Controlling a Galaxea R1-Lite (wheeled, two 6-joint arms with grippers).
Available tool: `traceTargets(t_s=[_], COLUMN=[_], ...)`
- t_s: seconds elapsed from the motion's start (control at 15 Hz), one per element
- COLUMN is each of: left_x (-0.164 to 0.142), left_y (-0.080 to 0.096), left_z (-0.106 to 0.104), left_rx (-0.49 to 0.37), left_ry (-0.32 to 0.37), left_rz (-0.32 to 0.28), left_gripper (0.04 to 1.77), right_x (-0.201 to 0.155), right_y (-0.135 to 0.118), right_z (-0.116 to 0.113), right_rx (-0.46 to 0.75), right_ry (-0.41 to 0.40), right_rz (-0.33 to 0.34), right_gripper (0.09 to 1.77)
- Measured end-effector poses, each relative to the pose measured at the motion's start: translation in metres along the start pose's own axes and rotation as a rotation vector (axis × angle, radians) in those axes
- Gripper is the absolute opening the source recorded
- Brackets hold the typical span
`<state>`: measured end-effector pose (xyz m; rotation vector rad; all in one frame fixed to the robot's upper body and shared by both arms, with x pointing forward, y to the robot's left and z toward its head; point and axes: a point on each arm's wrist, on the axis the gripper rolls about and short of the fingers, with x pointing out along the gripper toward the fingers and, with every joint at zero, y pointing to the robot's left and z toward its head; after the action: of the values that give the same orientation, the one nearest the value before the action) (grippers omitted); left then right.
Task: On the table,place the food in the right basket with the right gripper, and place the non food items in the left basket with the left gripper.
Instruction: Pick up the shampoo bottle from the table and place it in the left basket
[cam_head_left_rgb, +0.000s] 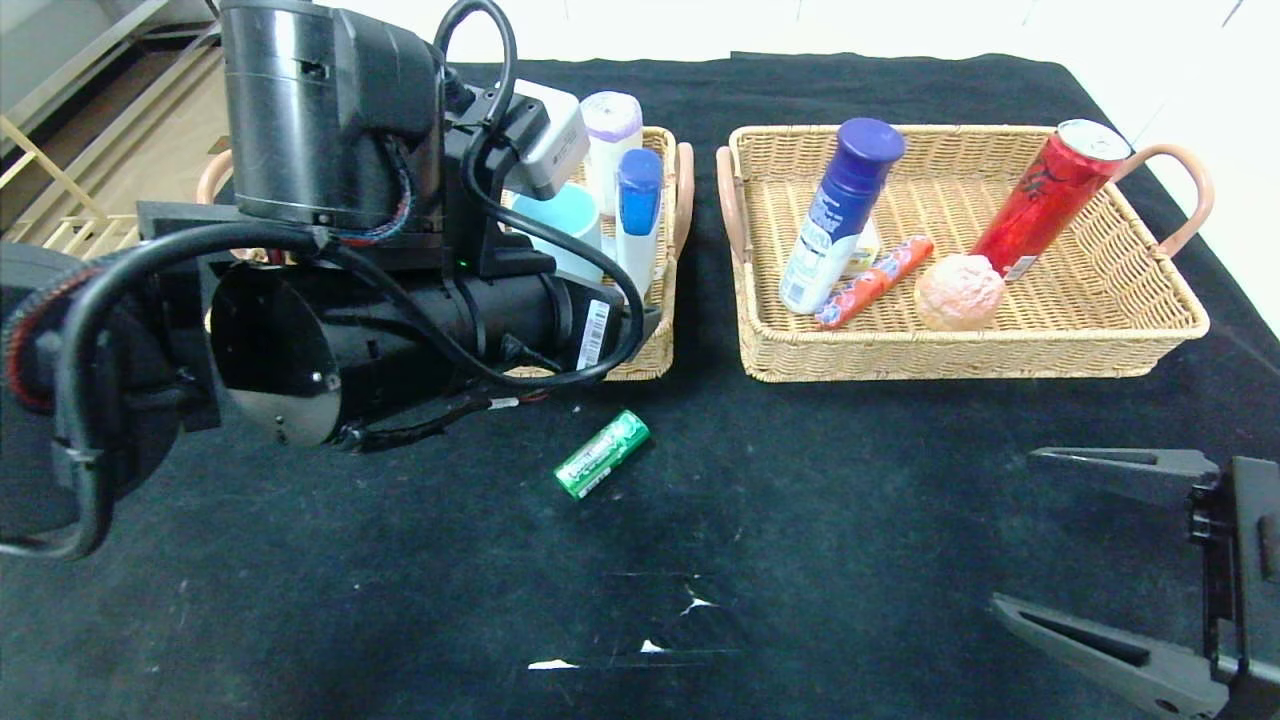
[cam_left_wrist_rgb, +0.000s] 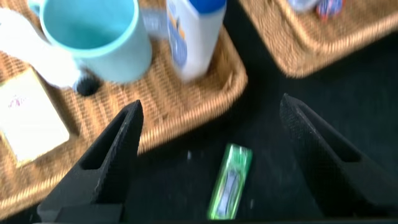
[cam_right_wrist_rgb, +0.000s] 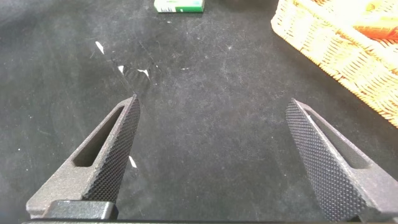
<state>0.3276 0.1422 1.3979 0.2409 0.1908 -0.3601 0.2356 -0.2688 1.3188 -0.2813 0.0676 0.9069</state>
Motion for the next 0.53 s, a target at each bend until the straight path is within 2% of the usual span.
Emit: traceTargets(t_s=[0.13, 0.53], left_x=[-0.009, -0.015], left_y=[-0.001, -0.004], left_z=[0.000, -0.024], left_rx=[0.006, 0.063], left_ry=[0.011, 0.191], left_rz=[-0.016, -0.090], left_gripper=[1.63, 1.68], right_x=[0.000, -0.001], right_y=[0.000, 0.001], right_z=[0.000, 0.000], right_rx=[0.000, -0.001], right_ry=[0.000, -0.002], right_rz=[0.000, 0.002], right_gripper=[1.71, 1.71])
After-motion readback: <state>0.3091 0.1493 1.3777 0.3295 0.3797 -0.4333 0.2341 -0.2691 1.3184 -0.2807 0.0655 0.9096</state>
